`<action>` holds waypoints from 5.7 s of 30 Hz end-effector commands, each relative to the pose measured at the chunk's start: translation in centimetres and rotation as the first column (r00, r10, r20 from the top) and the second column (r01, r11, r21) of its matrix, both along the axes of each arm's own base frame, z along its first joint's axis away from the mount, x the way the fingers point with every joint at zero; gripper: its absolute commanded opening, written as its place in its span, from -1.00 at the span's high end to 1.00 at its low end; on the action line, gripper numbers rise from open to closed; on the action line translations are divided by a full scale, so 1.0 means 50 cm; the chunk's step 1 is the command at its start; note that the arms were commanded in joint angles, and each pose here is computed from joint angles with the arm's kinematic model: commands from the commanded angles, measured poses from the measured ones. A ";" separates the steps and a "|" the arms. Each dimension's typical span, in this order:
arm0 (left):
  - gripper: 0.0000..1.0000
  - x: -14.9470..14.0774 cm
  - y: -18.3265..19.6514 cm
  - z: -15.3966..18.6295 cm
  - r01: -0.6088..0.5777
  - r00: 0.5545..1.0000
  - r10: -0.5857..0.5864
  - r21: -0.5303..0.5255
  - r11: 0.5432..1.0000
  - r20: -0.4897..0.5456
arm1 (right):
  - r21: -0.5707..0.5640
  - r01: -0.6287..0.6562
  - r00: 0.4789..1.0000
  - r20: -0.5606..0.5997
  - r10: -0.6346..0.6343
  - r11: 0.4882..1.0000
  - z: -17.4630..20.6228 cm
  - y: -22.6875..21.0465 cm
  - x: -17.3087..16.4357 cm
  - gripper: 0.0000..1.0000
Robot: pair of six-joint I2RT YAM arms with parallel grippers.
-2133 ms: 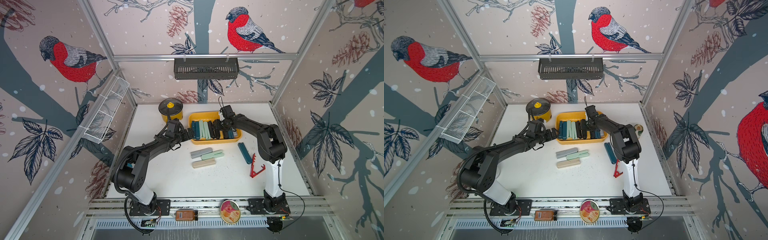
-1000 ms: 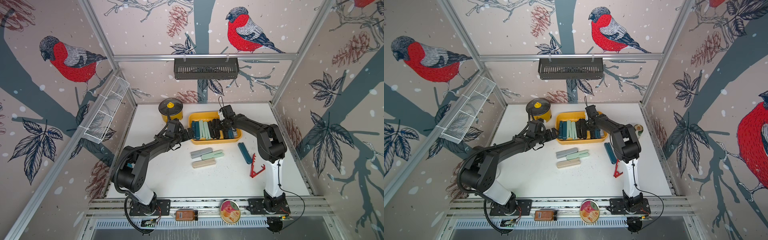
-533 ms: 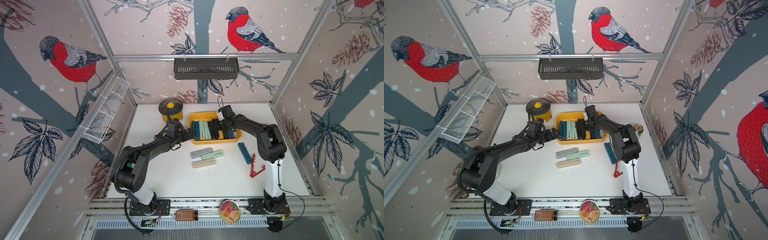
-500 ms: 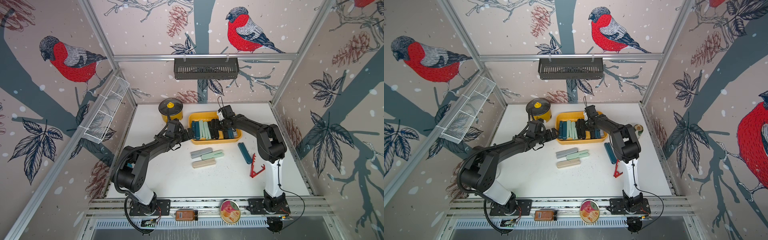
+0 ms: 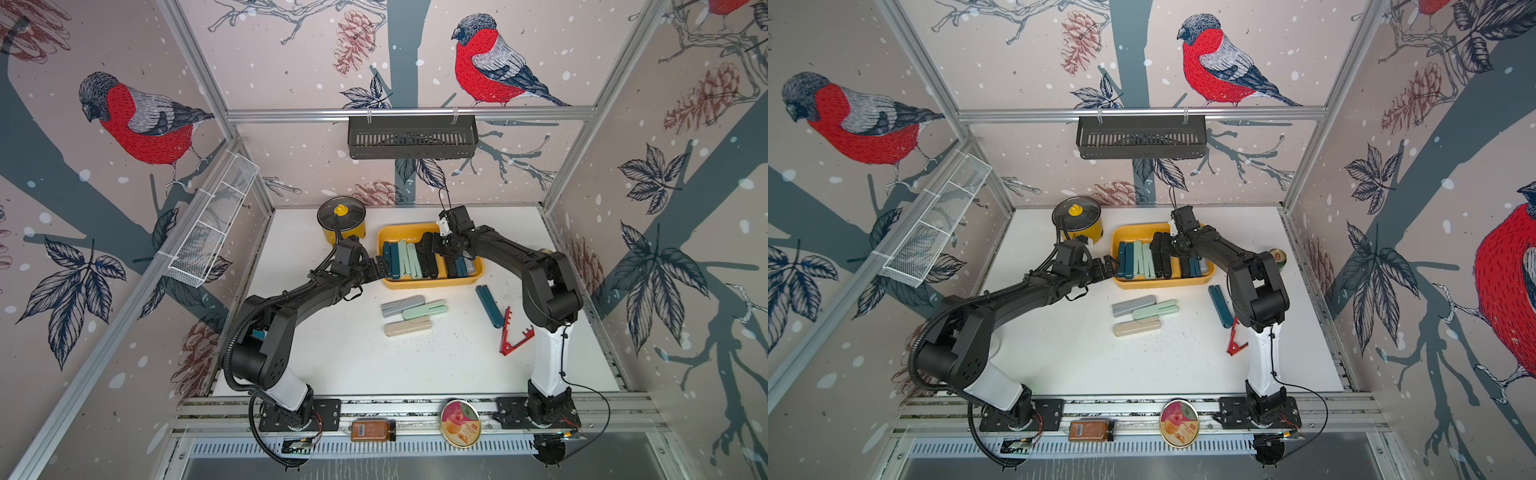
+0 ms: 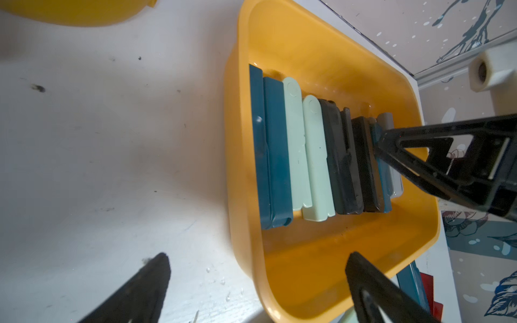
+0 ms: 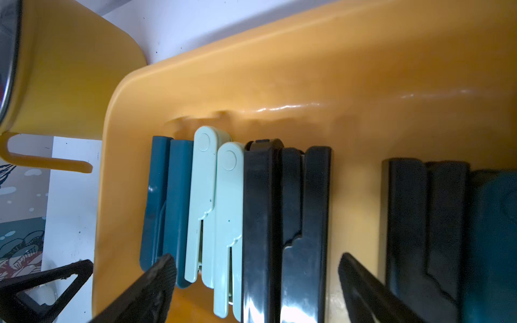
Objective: Put the pruning pliers into the storage box
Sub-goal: Place the pruning pliers in the storage box, then pick up the pruning pliers from the center of the board, then place the pruning pliers in the storage box, then adjust the pruning pliers in the storage box.
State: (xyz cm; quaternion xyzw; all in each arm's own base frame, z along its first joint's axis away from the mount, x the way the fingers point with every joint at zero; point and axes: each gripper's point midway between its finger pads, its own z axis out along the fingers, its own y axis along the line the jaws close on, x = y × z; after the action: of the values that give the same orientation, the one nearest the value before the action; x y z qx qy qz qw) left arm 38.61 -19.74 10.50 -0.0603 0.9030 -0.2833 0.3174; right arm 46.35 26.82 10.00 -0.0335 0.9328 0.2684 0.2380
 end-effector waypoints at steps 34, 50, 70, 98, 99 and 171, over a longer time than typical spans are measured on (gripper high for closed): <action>-0.68 -0.348 -0.183 -0.121 0.736 0.647 -0.746 0.385 0.557 -0.159 | -0.060 0.146 0.936 0.331 -0.119 0.987 0.160 -0.187 -0.048 -1.00; -0.44 -0.380 -0.226 -0.159 0.790 0.586 -0.776 0.376 0.484 -0.232 | -0.043 0.165 0.935 0.324 -0.143 0.985 0.155 -0.212 -0.054 -1.00; 0.42 -0.384 -0.235 -0.164 0.760 0.629 -0.731 0.406 0.507 -0.264 | -0.006 0.210 0.929 0.313 -0.197 0.978 0.143 -0.275 -0.064 -1.00; 0.68 -0.086 -0.238 0.163 0.404 0.854 -0.504 0.447 0.798 0.128 | 0.015 0.269 0.920 0.291 -0.262 0.963 0.113 -0.345 -0.079 -0.99; 0.69 -0.063 -0.237 0.164 0.387 0.867 -0.484 0.455 0.802 0.115 | 0.015 0.270 0.920 0.290 -0.263 0.963 0.112 -0.346 -0.080 -0.99; 0.79 0.179 -0.237 0.056 0.168 0.984 -0.178 0.301 0.939 0.003 | 0.040 0.299 0.923 0.241 -0.299 0.954 0.075 -0.384 -0.086 -1.00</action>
State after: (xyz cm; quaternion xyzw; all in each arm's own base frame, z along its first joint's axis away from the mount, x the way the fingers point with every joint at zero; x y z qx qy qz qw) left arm 47.09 -29.72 11.31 0.0829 0.9448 -0.1153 0.2953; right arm 41.62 7.50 13.54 0.0760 0.8954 0.2151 0.3824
